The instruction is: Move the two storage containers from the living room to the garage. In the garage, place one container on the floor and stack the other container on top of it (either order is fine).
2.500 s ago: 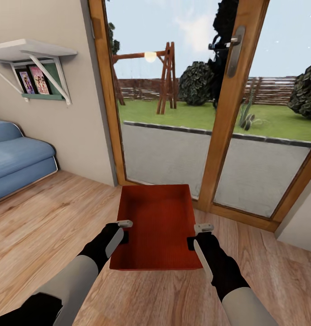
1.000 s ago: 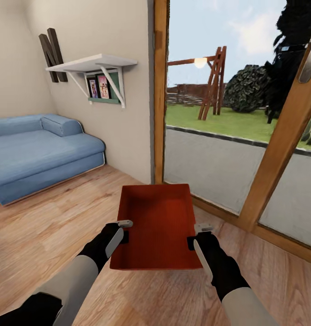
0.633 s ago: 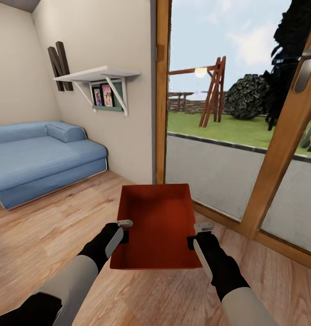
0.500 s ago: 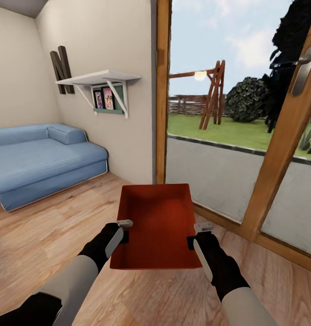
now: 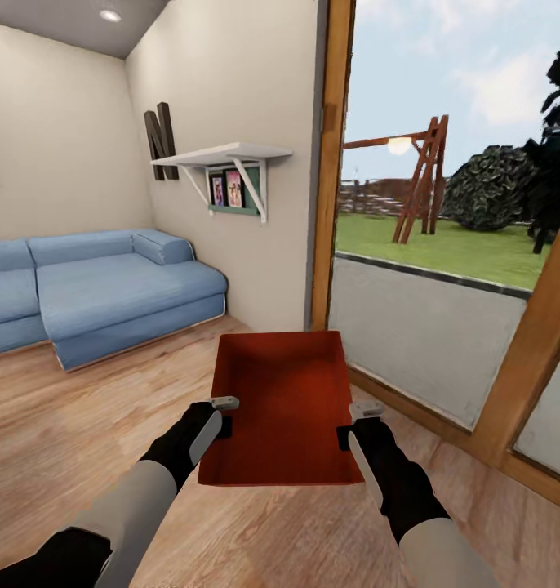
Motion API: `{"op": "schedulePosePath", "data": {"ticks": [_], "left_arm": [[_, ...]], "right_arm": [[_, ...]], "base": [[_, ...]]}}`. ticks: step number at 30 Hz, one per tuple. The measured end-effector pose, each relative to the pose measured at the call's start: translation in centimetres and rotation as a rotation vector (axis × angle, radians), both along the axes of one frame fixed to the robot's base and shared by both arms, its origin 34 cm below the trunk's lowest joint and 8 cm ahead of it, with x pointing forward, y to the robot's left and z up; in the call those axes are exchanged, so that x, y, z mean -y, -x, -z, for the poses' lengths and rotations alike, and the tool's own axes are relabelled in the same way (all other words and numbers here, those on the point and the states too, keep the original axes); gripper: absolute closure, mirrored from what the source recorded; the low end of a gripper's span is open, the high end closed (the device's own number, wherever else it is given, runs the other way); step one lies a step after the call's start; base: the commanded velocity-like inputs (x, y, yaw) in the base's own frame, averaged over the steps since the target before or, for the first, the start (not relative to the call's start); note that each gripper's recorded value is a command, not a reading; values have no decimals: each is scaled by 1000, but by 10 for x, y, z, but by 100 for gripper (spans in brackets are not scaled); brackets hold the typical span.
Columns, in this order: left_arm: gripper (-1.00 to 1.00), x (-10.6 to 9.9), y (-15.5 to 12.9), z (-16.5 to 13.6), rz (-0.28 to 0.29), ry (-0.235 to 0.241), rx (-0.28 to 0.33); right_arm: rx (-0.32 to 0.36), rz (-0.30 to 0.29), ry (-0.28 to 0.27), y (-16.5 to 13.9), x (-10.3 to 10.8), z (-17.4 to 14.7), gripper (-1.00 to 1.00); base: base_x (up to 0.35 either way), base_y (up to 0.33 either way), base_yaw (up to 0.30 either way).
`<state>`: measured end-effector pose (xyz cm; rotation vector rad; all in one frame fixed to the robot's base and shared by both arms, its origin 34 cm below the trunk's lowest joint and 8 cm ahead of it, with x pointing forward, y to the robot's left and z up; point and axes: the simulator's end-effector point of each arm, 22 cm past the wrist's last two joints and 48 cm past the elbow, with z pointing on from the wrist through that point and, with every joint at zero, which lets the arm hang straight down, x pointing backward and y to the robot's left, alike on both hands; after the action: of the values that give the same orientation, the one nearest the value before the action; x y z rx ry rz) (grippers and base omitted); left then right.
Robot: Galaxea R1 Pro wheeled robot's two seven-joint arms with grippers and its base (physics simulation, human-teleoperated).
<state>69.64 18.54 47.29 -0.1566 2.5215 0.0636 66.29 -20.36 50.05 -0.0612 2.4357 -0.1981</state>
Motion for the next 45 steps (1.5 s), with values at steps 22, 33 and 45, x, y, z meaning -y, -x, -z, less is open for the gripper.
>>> {"op": "schedulePosePath", "data": {"ticks": [22,33,45], "left_arm": [[100,0,-12,-49,0,0,-1],[100,0,-18,-73,0,0,-1],[100,0,-23,-98,1,1,-1]], "right_arm": [[-1,1,-1,-12,0,-48,100],[-2,1,0,-18,0,-73,100],[-1,0,1,-23,0,-99,100]], "base": [[0,0,287],[0,0,251],[0,0,264]]}}
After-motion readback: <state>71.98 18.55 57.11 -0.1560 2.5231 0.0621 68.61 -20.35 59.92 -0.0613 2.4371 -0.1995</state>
